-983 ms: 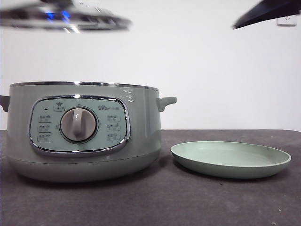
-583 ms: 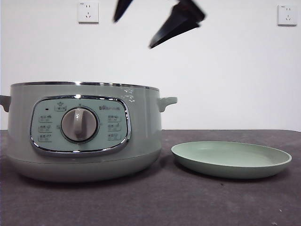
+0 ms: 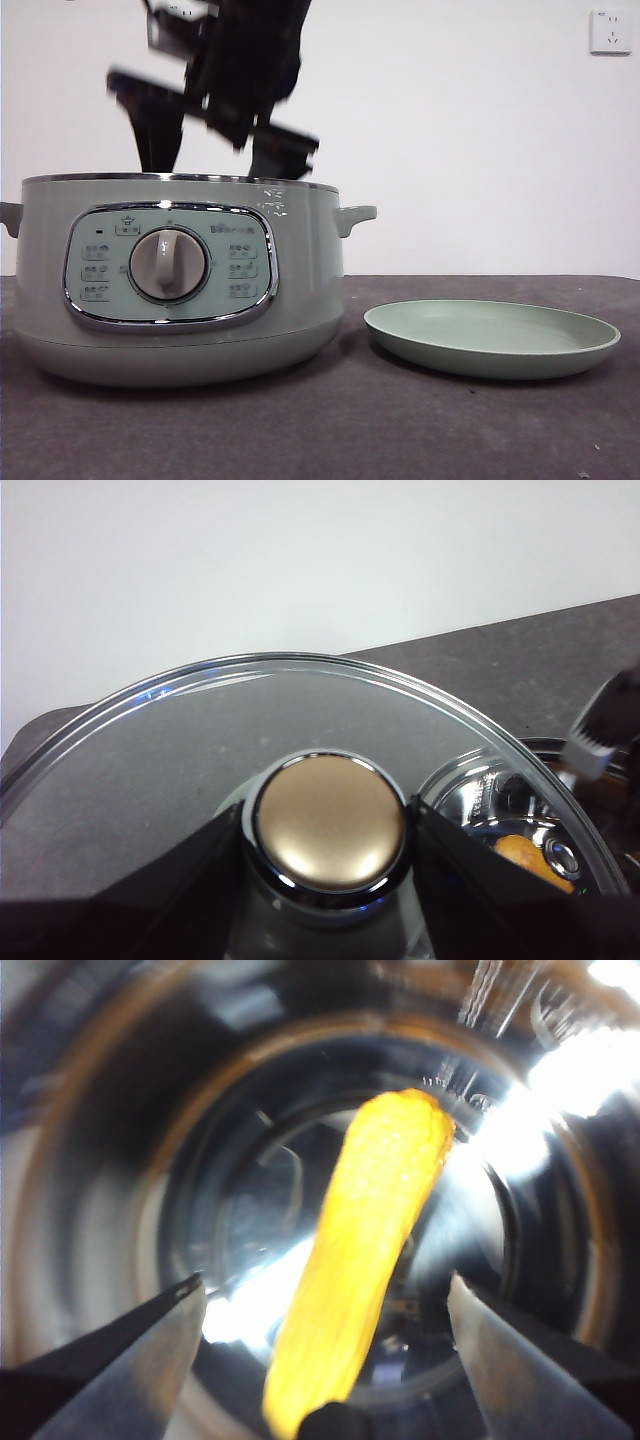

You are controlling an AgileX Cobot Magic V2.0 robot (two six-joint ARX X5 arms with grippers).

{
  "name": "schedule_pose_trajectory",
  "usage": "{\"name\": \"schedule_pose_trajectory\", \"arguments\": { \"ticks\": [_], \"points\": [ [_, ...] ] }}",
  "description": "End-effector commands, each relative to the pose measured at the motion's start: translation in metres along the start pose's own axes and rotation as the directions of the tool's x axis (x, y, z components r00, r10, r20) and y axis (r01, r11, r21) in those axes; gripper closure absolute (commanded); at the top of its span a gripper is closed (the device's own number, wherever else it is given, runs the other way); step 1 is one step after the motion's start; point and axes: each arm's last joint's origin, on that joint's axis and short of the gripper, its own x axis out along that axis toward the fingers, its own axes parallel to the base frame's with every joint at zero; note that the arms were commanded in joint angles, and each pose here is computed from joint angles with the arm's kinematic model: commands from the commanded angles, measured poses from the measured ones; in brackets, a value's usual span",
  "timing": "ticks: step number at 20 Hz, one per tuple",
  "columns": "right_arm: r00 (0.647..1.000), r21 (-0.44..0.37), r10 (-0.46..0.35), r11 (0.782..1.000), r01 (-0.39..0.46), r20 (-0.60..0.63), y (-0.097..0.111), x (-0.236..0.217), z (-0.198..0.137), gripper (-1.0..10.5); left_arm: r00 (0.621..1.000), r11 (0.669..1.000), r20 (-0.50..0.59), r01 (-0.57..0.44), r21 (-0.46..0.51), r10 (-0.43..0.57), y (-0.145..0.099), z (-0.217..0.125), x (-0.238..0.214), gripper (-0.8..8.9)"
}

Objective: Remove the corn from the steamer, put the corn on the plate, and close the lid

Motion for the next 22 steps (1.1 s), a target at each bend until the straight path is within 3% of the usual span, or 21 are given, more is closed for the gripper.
{"name": "schedule_pose_trajectory", "arguments": {
  "ticks": [1, 3, 4, 7, 12, 16, 19, 22],
  "points": [
    [1.0, -0.016, -0.005, 1.0, 0.005, -0.018, -0.001, 0.022, -0.001, 5.4, 0.998, 1.0, 0.065, -0.006, -0.017, 0.007, 0.003, 0.007, -0.006, 8.22],
    [1.0, -0.015, -0.007, 1.0, 0.006, -0.025, -0.001, 0.034, -0.002, 5.6, 0.998, 1.0, 0.065, -0.006, -0.018, 0.007, 0.003, 0.007, -0.006, 8.22],
    [1.0, -0.015, -0.009, 1.0, 0.008, -0.029, -0.001, 0.038, -0.003, 6.3, 0.998, 1.0, 0.064, -0.006, -0.018, 0.007, 0.003, 0.007, -0.006, 8.22],
    [1.0, -0.023, -0.006, 1.0, 0.006, -0.014, -0.001, 0.041, -0.002, 9.7, 0.999, 1.0, 0.05, -0.005, -0.012, 0.006, 0.003, 0.006, -0.006, 8.22],
    [1.0, -0.016, -0.009, 1.0, 0.009, -0.012, -0.004, 0.029, 0.001, 9.6, 0.999, 1.0, 0.032, -0.004, -0.003, 0.005, 0.003, 0.004, -0.006, 8.22],
    [0.998, -0.043, -0.013, 0.999, 0.015, 0.055, -0.005, -0.039, 0.005, 9.6, 1.0, 1.0, 0.03, 0.01, -0.01, -0.01, 0.0, 0.006, 0.0, 8.22],
    [0.985, -0.05, -0.154, 0.986, 0.158, 0.075, -0.019, -0.103, -0.006, 9.6, 0.994, 0.995, 0.045, 0.099, -0.034, -0.097, -0.009, 0.012, 0.015, 8.22],
    [0.976, 0.017, -0.22, 0.975, 0.22, -0.013, -0.046, -0.142, -0.025, 9.6, 0.985, 0.984, 0.022, 0.173, -0.05, -0.172, -0.02, 0.015, 0.033, 8.22]
  ]
}}
